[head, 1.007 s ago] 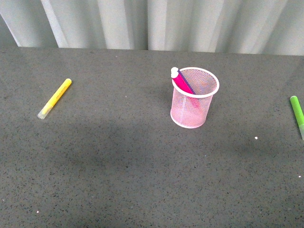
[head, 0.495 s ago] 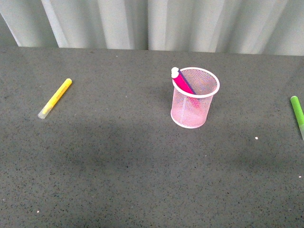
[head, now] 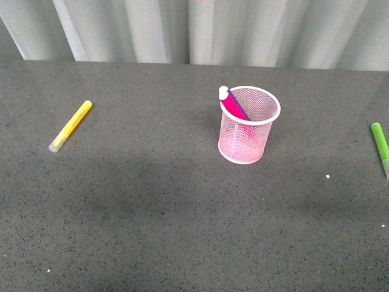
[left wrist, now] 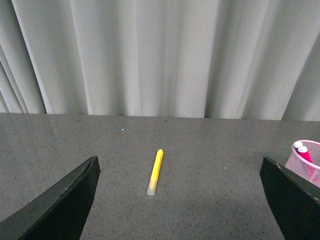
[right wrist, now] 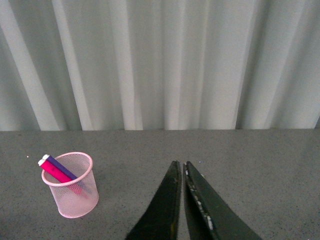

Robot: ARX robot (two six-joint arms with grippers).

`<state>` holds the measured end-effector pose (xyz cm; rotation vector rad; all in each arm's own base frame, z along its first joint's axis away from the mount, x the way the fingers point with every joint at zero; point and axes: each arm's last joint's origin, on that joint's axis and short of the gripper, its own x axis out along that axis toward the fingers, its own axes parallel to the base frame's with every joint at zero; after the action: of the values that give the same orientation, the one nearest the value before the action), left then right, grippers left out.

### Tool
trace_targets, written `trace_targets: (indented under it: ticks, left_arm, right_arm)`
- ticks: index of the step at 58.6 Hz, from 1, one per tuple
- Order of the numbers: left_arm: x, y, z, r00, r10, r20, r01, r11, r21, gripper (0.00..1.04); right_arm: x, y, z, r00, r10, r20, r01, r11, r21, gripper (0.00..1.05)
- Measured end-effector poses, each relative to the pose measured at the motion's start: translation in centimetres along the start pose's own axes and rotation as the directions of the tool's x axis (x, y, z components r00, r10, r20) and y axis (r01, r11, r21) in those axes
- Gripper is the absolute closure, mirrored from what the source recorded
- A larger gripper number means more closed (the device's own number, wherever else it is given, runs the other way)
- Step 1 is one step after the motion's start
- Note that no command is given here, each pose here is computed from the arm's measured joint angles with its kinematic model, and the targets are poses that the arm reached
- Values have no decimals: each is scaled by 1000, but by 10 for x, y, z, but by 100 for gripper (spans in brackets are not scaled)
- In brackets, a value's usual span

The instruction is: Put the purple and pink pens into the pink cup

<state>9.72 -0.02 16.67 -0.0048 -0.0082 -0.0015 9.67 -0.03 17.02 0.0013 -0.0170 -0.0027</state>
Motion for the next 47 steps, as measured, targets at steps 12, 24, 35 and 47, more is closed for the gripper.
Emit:
trace_targets:
  ticks: [12,24,35,47]
  left_arm:
    - [0,0,0,1000,0,0,0,1000,0,7]
    - [0,0,0,1000,0,0,0,1000,0,7]
    - [0,0,0,1000,0,0,0,1000,0,7]
    - [0,0,0,1000,0,0,0,1000,0,7]
  right_arm:
    - [0,0,0,1000,0,0,0,1000,0,57]
    - [0,0,0,1000,0,0,0,1000,0,23]
    - [0,0,0,1000,0,0,0,1000,1,7]
    - [0,0,0,1000,0,0,0,1000,1,7]
